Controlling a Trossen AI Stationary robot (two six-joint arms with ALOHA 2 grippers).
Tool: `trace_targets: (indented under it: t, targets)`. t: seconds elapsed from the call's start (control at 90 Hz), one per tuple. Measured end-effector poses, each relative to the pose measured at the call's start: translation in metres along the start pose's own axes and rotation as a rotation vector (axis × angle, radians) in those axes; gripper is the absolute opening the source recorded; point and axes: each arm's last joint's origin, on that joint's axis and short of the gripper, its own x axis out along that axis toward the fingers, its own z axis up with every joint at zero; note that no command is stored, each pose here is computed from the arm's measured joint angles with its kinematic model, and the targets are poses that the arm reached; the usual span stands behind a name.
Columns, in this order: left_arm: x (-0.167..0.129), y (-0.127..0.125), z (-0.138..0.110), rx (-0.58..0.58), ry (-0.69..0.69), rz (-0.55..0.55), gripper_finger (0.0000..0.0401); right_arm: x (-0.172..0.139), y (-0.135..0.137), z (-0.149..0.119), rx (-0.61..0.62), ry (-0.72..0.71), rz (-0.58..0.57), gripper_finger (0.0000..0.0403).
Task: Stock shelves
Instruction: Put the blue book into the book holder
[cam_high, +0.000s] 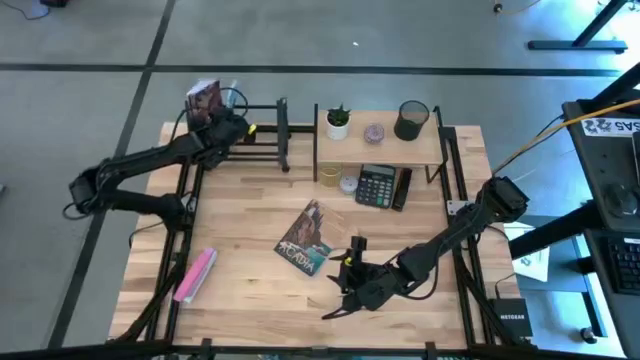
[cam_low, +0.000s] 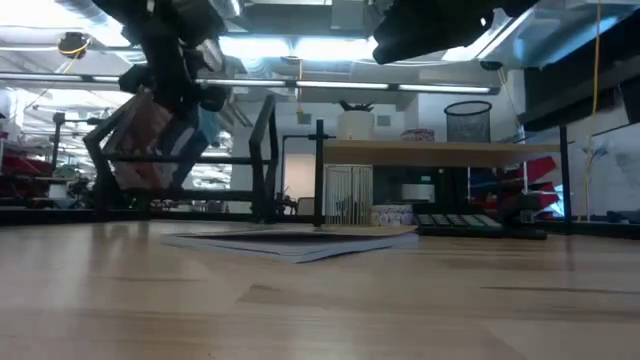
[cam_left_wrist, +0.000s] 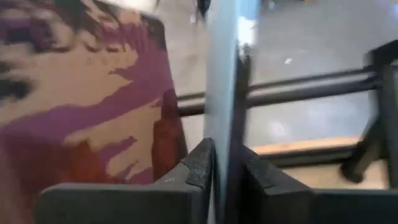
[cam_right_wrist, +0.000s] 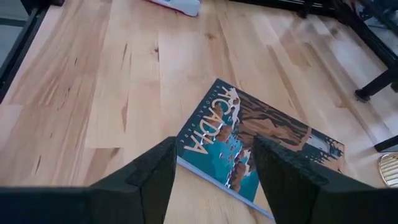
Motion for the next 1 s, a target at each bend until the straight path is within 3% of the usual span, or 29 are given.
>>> trace_targets:
  t: [0.4, 1.0]
  targets:
    - [-0.009, 0.017, -0.004, 0.038, 0.012, 0.095, 0.0108, 0.0, 0.0, 0.0, 0.004, 0.0, 0.004, 0.0198]
    - [-0.047, 0.053, 0.008, -0.035, -0.092, 0.035, 0.0114, 0.0, 0.0, 0.0, 0.005, 0.0, 0.004, 0.0198]
